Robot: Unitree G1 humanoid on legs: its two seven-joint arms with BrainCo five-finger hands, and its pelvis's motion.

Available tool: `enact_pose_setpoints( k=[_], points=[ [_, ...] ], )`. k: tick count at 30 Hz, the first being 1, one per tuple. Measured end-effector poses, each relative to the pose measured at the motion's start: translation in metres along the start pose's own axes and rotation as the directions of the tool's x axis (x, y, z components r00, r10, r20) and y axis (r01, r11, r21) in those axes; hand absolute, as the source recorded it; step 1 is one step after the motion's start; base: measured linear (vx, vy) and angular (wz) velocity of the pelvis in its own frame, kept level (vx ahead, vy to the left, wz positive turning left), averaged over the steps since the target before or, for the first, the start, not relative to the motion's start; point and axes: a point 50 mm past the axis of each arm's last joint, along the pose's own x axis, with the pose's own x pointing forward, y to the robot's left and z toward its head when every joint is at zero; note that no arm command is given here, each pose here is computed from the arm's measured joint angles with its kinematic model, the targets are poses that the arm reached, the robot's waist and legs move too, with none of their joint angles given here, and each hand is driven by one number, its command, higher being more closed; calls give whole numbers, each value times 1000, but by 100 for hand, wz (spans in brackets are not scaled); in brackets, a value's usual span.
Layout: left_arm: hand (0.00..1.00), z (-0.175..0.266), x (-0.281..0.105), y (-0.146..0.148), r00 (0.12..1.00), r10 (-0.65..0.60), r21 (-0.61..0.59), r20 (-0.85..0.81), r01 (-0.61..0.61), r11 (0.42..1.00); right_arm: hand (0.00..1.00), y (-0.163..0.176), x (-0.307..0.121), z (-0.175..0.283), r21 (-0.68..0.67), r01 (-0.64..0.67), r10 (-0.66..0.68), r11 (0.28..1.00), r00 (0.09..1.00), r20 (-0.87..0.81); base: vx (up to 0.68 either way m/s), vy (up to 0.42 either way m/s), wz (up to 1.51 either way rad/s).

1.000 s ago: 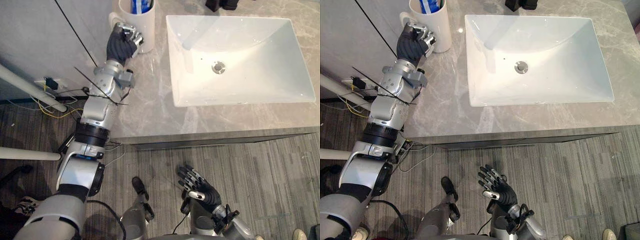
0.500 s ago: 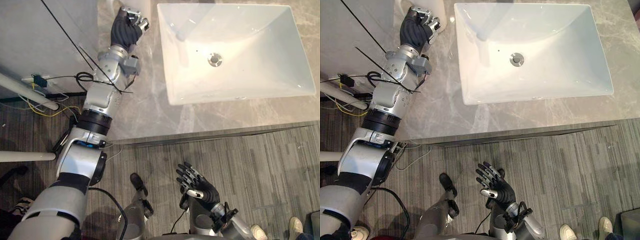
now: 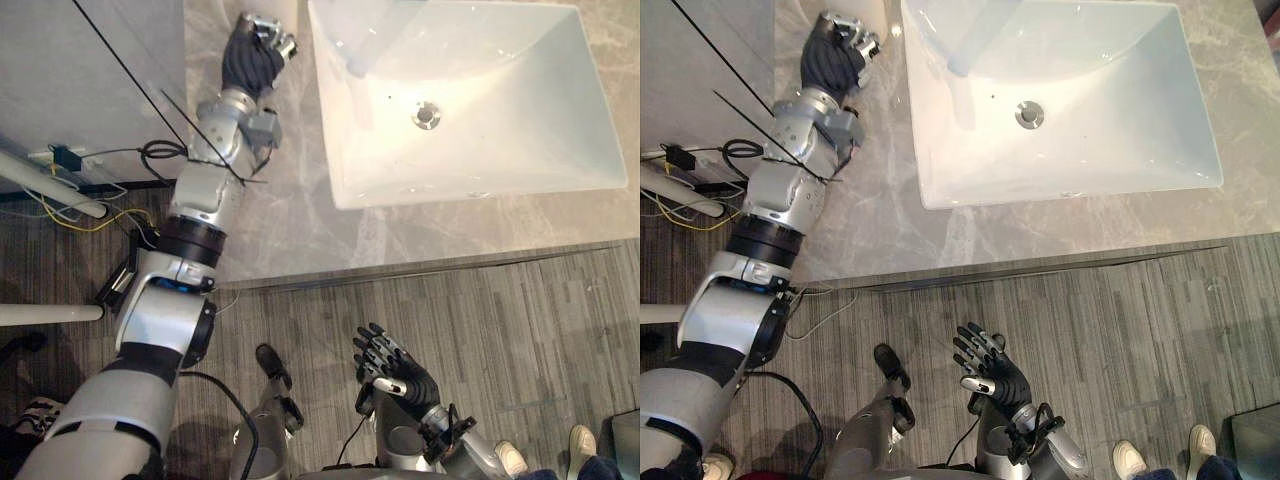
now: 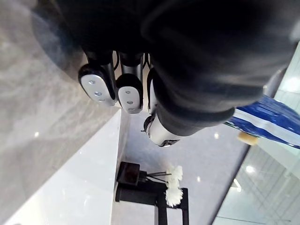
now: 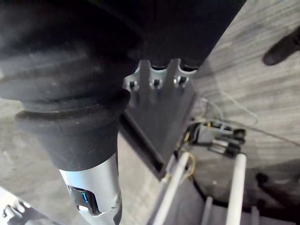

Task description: Organize washtable

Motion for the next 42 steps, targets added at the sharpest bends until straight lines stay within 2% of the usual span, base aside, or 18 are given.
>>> enact_pose_setpoints(
  k=[2, 4, 5, 6, 7, 13, 17, 18, 19, 20, 22, 24, 26, 27, 29, 35, 39, 42],
  points=[
    [100, -9, -26, -12, 999, -38, -63, 0, 38, 997, 0, -5, 1, 7, -12, 17, -17, 1000, 999, 27, 49, -6, 28],
    [100, -30, -69, -19, 997, -56, -176, -56, 45, 983, 0, -13, -1, 15, -17, 64, -62, 998, 996, 70, 68, 3, 31],
    [100, -31, -71, -19, 997, -55, -179, -61, 43, 983, 0, -14, -1, 15, -18, 67, -65, 998, 995, 73, 62, 5, 27],
    [100, -44, -102, -20, 992, -41, -238, -119, 12, 971, 0, -19, -2, 19, -23, 99, -96, 995, 991, 96, 51, 6, 22],
    [100, -54, -133, -19, 983, -19, -289, -180, -35, 957, 0, -28, -5, 21, -17, 152, -149, 988, 981, 122, 42, 6, 25],
    [100, -67, -236, -2, 910, 170, -333, -377, -304, 893, 0, -62, -35, 12, -22, 373, -368, 927, 922, 123, -13, 6, 19],
    [100, -88, -313, -11, 762, 275, -321, -587, -531, 784, 0, -84, -72, -8, -39, 558, -555, 829, 829, 69, -31, 6, 25],
    [0, -100, -335, -17, 690, 294, -310, -661, -609, 730, 0, -89, -80, -16, -46, 597, -596, 801, 802, 36, -19, 3, 16],
    [0, -113, -353, -25, 626, 286, -315, -726, -672, 670, 0, -93, -87, -24, -55, 627, -628, 777, 779, 0, -18, 1, 15],
    [0, -118, -360, -29, 598, 279, -315, -751, -696, 645, 0, -94, -89, -28, -56, 639, -641, 767, 767, -17, -25, 4, 7],
    [0, -139, -390, -50, 481, 195, -274, -855, -737, 618, 0, -97, -91, -45, -62, 661, -664, 748, 743, -88, 0, 0, 0],
    [0, -154, -408, -65, 387, 113, -234, -915, -738, 633, 0, -97, -87, -57, -84, 656, -661, 750, 736, -147, 0, 0, 0],
    [0, -164, -421, -78, 300, 31, -196, -953, -693, 694, 0, -94, -80, -67, -122, 627, -638, 770, 744, -201, -16, 4, 1],
    [0, -164, -422, -79, 293, 27, -192, -956, -689, 699, 0, -93, -79, -68, -123, 625, -636, 771, 744, -205, -29, 11, 5],
    [0, -166, -422, -80, 269, 11, -169, -963, -636, 753, 0, -91, -76, -74, -135, 620, -633, 773, 740, -229, 0, 0, 0],
    [0, -168, -418, -83, 252, -9, -150, -968, -548, 823, 0, -91, -76, -75, -151, 643, -659, 751, 720, -217, 9, 29, -43],
    [0, -178, -387, -69, 314, 23, -140, -949, -487, 862, 0, -90, -72, -71, -135, 685, -698, 716, 695, -175, -19, 22, -93],
    [0, -179, -360, -60, 392, 73, -132, -917, -472, 872, 0, -87, -54, -46, -165, 636, -652, 754, 755, -71, -78, 46, -106]
  ],
)
